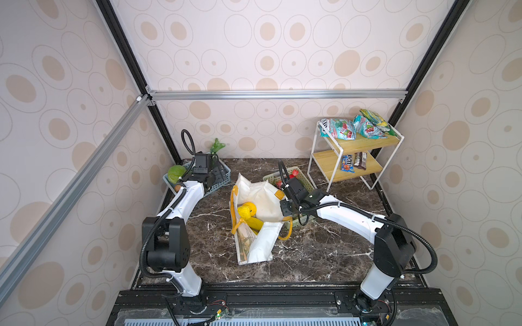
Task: Place the food into the grocery bag and tie it
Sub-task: 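Grasp the bag's top edge with the right gripper while the left gripper releases and withdraws, then move the left gripper into the blue basket and grasp the purple cabbage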
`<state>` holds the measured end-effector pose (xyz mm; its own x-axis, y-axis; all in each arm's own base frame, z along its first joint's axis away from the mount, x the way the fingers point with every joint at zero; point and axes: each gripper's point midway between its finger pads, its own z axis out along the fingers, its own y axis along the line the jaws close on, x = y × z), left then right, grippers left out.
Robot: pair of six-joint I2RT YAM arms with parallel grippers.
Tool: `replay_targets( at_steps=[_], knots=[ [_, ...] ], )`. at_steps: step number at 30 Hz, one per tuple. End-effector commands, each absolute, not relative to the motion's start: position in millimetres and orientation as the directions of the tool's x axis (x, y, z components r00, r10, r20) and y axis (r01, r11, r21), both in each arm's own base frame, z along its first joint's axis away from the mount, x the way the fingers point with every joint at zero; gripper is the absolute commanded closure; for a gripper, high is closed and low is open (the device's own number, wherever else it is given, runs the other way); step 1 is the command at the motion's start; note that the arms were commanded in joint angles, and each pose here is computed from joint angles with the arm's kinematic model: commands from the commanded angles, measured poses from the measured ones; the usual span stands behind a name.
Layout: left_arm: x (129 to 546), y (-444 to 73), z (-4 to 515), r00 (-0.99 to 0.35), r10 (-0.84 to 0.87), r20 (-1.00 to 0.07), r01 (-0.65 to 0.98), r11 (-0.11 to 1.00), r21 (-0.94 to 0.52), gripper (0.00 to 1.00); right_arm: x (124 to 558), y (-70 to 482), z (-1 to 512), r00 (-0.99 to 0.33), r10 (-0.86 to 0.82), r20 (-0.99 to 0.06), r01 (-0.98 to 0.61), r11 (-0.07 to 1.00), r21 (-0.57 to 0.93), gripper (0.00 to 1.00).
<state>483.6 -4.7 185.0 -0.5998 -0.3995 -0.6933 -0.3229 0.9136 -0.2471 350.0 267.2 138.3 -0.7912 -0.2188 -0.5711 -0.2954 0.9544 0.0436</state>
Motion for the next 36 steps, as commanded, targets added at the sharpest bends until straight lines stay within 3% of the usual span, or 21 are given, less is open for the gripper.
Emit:
replay_targets(
  at_steps=[1, 15, 19, 26, 36],
  knots=[
    [505, 0, 203, -0.540, -0.437, -0.720, -0.333, 0.896, -0.294, 0.12, 346, 251, 140, -0.813, -0.148, -0.563, -0.209, 0.977, 0.044, 0.99],
    [517, 50, 195, -0.504, -0.425, -0.752, -0.474, 0.864, -0.170, 0.24, 344, 266, 152, -0.804, -0.101, -0.586, -0.217, 0.967, 0.131, 0.98],
    [508, 82, 201, -0.480, -0.387, -0.788, -0.566, 0.822, -0.059, 0.22, 342, 274, 154, -0.799, -0.116, -0.590, -0.241, 0.961, 0.137, 0.97],
    [497, 122, 194, -0.452, -0.381, -0.807, -0.654, 0.757, 0.008, 0.18, 342, 284, 158, -0.802, -0.148, -0.579, -0.275, 0.951, 0.138, 0.97],
    [515, 121, 169, -0.447, -0.423, -0.788, -0.626, 0.777, -0.062, 0.16, 344, 294, 167, -0.800, -0.173, -0.575, -0.303, 0.943, 0.138, 0.97]
  ],
)
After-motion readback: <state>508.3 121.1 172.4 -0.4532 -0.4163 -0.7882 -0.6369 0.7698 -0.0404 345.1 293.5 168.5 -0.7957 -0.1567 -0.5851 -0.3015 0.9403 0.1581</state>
